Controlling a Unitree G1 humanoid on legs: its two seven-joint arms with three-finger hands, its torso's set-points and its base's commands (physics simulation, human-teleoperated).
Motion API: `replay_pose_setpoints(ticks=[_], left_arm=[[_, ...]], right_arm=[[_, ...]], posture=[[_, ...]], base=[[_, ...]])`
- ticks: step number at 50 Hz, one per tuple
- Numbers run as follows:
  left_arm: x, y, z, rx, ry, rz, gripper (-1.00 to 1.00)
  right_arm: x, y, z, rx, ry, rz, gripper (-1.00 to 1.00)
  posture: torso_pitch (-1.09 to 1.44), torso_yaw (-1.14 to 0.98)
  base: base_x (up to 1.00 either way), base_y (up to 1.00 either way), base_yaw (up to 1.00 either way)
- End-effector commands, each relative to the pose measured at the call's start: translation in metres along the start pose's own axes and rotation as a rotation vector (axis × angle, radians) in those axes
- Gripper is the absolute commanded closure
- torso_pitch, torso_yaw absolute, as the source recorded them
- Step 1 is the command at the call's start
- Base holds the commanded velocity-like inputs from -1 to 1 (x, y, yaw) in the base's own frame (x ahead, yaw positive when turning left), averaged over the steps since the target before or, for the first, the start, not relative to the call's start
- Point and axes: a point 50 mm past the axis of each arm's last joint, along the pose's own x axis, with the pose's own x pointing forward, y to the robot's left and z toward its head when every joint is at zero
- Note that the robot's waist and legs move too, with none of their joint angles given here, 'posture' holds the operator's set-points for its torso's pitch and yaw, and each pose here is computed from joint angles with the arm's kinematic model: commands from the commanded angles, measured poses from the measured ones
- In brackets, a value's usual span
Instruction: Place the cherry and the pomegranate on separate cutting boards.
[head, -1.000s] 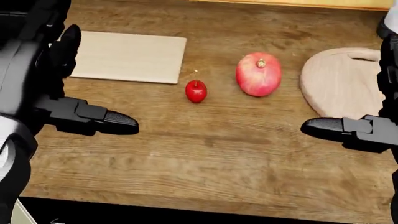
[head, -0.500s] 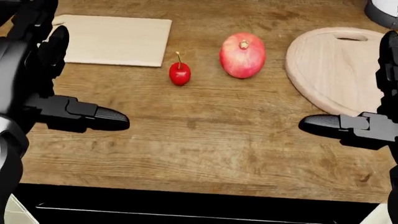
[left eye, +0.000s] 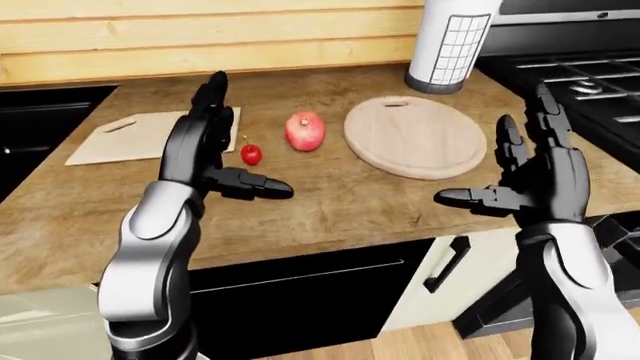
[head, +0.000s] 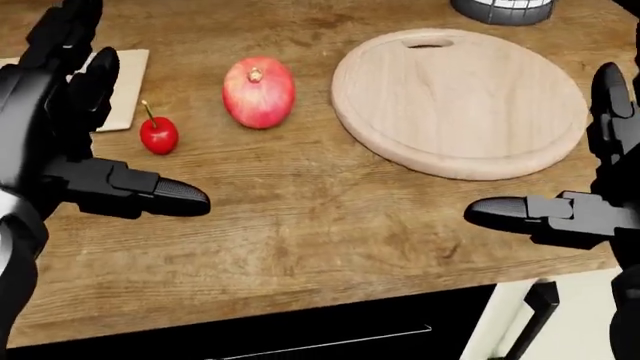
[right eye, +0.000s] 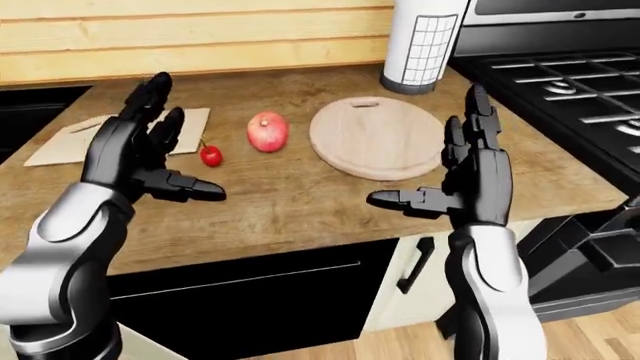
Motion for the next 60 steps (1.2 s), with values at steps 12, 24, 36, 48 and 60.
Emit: replay_pose_setpoints(ticks=[12, 24, 36, 48, 60], left_arm=[[-0.003, 0.006, 0.018, 0.025, -0.114, 0.037, -1.00], [-0.002, 0.005, 0.017, 0.025, -0.111, 0.034, -1.00], [-0.002, 0.004, 0.019, 0.029, -0.112, 0.031, -1.00], [-0.001, 0.004, 0.018, 0.027, -0.112, 0.031, -1.00], [-0.004, 0.008, 0.018, 0.021, -0.116, 0.039, -1.00]], right_arm=[[-0.001, 0.006, 0.018, 0.001, -0.118, 0.039, -1.00], [-0.001, 0.004, 0.020, 0.035, -0.125, 0.032, -1.00], [0.000, -0.004, 0.019, 0.036, -0.121, -0.008, -1.00], [0.000, -0.001, 0.018, 0.027, -0.123, 0.003, -1.00], [-0.001, 0.006, 0.024, 0.021, -0.136, 0.026, -1.00]], posture=[[0.00, 0.00], [0.00, 0.00], [0.00, 0.00], [0.00, 0.00], [0.00, 0.00]], base=[[0.01, 0.48, 0.00], [0.01, 0.27, 0.33], [0.01, 0.00, 0.00], [0.14, -0.01, 0.00], [0.22, 0.00, 0.00]])
